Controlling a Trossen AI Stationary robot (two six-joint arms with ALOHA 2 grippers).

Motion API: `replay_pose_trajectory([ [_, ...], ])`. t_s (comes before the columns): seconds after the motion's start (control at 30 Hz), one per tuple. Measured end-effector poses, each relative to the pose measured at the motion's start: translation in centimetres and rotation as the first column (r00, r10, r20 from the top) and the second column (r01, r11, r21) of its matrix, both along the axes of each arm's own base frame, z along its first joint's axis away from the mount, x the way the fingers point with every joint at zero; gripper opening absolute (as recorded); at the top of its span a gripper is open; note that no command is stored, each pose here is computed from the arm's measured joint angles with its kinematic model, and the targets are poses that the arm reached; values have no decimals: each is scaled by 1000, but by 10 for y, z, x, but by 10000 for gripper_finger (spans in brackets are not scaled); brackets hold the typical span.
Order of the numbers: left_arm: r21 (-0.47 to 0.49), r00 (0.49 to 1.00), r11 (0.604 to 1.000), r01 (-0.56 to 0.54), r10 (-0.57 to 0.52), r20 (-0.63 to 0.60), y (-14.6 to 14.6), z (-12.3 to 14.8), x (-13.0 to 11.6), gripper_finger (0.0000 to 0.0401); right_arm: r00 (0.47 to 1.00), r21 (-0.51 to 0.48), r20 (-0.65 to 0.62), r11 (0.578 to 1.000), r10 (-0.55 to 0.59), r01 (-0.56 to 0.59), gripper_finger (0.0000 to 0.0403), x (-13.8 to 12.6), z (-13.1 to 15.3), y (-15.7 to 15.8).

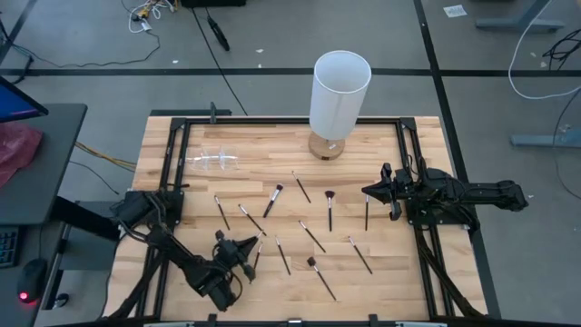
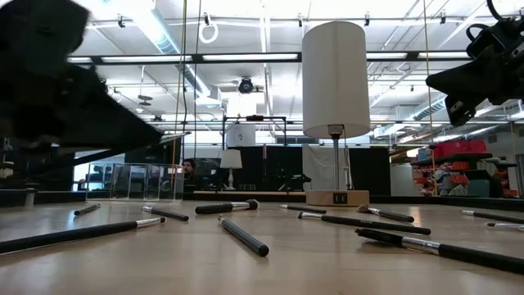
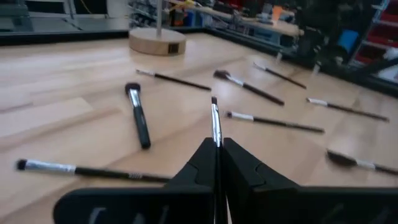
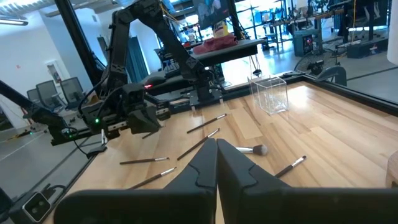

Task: Put items in baskets/containers
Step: Put the black eyeshadow brush into the transparent organizer

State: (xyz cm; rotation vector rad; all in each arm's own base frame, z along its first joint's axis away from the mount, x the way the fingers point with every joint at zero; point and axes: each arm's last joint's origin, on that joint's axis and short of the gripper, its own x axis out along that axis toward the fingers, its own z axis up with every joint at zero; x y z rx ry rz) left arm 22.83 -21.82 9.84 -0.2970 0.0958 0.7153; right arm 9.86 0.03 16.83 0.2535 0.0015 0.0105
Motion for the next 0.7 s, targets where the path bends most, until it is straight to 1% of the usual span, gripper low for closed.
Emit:
replay_pose_trajectory([
  [0.13,-2,1000,1000,-27,27,16,7,10,9,11,1000,0,0,1000,0,0,6,0,0,0],
  [0.17,0,999,1000,-30,30,16,8,14,11,11,1000,-10,4,1000,0,0,6,0,0,0],
  [0.2,7,999,999,-32,32,12,9,18,13,11,1000,-41,17,999,-4,5,6,0,2,0],
  [0.27,20,999,999,-34,33,1,12,26,17,11,997,-99,69,995,-18,25,6,0,7,-1],
  [0.37,27,1000,999,-22,22,-22,14,40,22,11,985,-119,171,992,-20,40,6,-1,17,-1],
  [0.4,33,999,999,-15,16,-32,14,44,24,11,978,-100,209,994,-19,41,6,-2,20,-1],
  [0.47,42,999,999,-3,5,-46,15,52,29,11,960,-29,279,999,-18,27,6,-4,27,0],
  [0.5,46,999,999,4,-1,-51,16,56,31,11,953,-5,303,1000,-5,7,6,-4,30,0],
  [0.53,50,998,999,9,-6,-55,17,60,34,11,947,-4,320,1000,26,-26,6,-4,31,1],
  [0.6,58,997,998,21,-17,-69,19,65,41,11,944,-5,307,992,122,-127,6,-3,31,4],
  [0.67,69,996,997,36,-30,-88,22,68,49,11,951,30,259,982,170,-184,6,2,27,7],
  [0.7,72,995,996,47,-39,-97,23,70,53,11,960,52,216,980,176,-191,6,5,23,9],
])
